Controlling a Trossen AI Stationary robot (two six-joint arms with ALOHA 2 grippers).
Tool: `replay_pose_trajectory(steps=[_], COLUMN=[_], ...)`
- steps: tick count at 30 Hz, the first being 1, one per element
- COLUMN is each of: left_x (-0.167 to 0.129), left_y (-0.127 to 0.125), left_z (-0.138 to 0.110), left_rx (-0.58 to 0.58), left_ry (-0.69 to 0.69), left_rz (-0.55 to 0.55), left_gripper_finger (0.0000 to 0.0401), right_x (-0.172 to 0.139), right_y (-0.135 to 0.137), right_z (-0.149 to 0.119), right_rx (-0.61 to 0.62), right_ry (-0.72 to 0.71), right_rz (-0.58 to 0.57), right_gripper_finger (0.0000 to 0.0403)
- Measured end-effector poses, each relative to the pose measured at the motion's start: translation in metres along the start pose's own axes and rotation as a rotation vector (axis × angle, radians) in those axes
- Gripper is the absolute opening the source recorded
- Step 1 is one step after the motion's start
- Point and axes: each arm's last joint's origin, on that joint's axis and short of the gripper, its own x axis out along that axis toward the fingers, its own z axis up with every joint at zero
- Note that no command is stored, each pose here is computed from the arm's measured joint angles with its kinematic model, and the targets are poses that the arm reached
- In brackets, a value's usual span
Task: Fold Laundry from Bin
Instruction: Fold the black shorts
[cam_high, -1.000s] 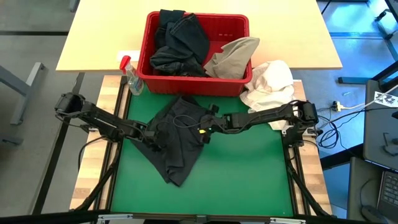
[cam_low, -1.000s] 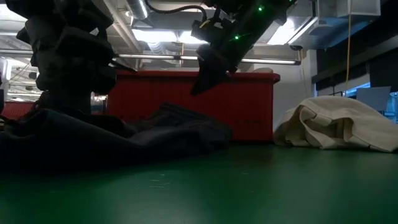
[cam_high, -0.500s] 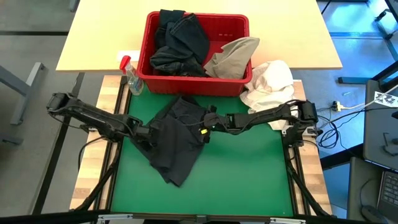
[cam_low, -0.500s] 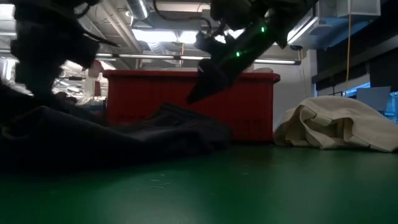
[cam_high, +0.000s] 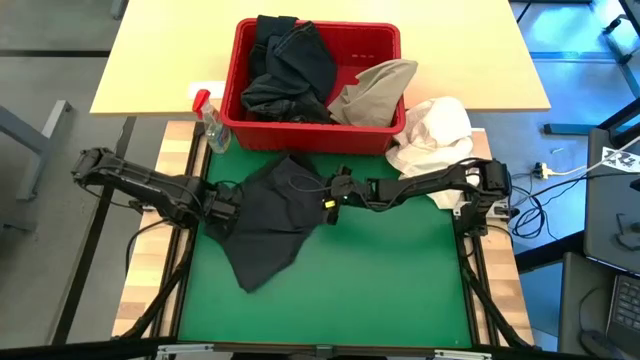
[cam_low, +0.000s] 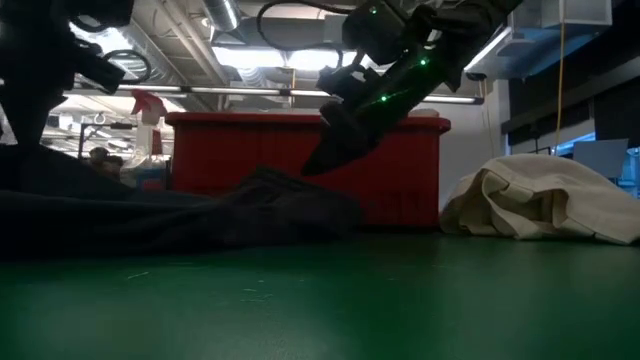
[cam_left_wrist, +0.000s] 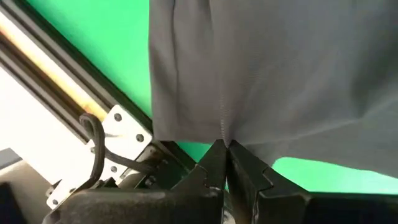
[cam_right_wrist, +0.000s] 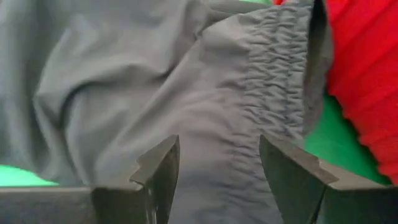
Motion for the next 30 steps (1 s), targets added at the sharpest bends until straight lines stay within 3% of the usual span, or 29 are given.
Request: replay_pose_trajectory(steps=[8,15,21,30], left_x=[0.008,0.008,0.008,0.008], left_y=[0.003,0.004,0.006,0.007], left_z=[-0.001,0.001,0.001,0.002], left_rx=[0.007,-0.002,-0.043,-0.04], left_ry=[-0.048,-0.097,-0.142,-0.132], left_rz=[0.076,0.104,0.146,0.145], left_gripper_finger=[0.0004,0.0004,0.0002,0.0001], right_x=[0.029,0.04,0.04,0.041], right_y=[0.008,-0.007,-0.019,-0.021], right_z=[-0.009,-0.031,-0.045,-0.038], right_rx=[0.044,0.06,0.078,0.107], right_ry=[-0.081,0.075,0.21,0.154], right_rz=[0.027,-0.236,-0.285,-0.285], right_gripper_finger=[0.0223,0.0223,0.0223,0.0223])
